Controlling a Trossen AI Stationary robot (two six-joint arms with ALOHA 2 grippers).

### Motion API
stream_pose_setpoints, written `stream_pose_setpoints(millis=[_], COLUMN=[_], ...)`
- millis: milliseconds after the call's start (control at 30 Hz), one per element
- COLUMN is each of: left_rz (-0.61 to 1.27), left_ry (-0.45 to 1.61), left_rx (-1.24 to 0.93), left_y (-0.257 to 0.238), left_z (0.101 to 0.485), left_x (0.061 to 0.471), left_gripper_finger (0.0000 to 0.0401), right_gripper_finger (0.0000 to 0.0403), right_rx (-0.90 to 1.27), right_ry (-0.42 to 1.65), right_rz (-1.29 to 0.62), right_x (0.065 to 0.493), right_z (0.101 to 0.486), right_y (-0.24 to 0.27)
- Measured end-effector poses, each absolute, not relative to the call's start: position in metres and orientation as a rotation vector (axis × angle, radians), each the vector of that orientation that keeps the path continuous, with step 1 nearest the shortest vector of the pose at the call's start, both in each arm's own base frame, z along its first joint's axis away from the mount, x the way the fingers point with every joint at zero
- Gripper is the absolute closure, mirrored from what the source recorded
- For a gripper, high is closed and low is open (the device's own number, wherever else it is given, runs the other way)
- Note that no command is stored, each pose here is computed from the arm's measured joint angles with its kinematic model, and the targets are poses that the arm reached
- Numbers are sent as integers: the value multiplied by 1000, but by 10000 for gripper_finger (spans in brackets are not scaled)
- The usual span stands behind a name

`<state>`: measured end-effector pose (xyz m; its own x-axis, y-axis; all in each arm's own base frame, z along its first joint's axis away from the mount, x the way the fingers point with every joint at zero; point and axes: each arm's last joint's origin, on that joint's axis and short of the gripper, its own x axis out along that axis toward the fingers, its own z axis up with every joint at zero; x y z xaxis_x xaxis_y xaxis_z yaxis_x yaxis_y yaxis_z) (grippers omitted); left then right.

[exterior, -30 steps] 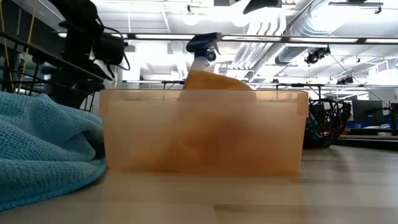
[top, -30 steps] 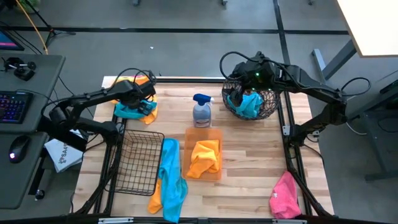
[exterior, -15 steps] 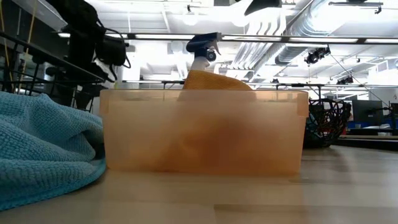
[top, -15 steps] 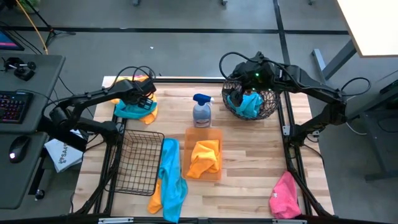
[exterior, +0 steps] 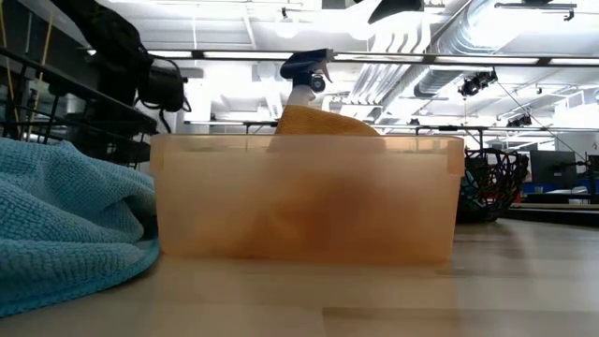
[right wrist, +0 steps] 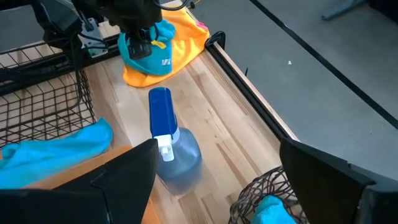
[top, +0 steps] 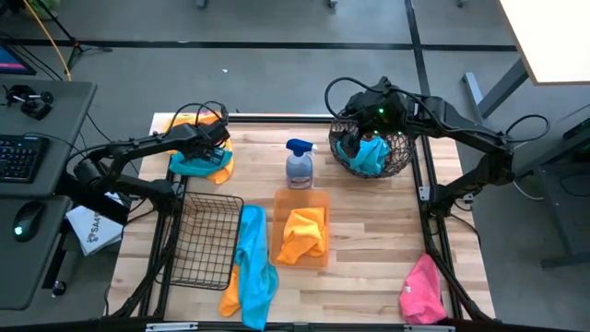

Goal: Sort microfiber towel by color & place in baskets
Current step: Put the top blue towel into the brown woven basket

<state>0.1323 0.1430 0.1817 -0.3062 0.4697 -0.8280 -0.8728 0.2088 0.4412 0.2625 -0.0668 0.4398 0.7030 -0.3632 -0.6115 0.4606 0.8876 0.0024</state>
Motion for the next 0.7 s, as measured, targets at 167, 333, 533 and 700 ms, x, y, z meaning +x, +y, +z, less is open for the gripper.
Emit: stream_pose_setpoints(millis=[167,333,533,700], left_rz=[1360,1333,1280,1250], left_ry=[1247,1155,795,437], left_rx=[-415,-388,-307,-139], left_y=[146,145,142,144], left_z=[183,201,291,384], left_x=[136,136,142,146], left_gripper_finger=[380,397,400,400], right_gripper_finger=[71,71,71,71], right_rx=[167,169,160,152], right_ry=[643,642,614,464], right_rz=[-465,-466,-459,-440], right_x=[262,262,263,254], right_z=[440,440,443,462], right_y=[-67,-67,-67,-65])
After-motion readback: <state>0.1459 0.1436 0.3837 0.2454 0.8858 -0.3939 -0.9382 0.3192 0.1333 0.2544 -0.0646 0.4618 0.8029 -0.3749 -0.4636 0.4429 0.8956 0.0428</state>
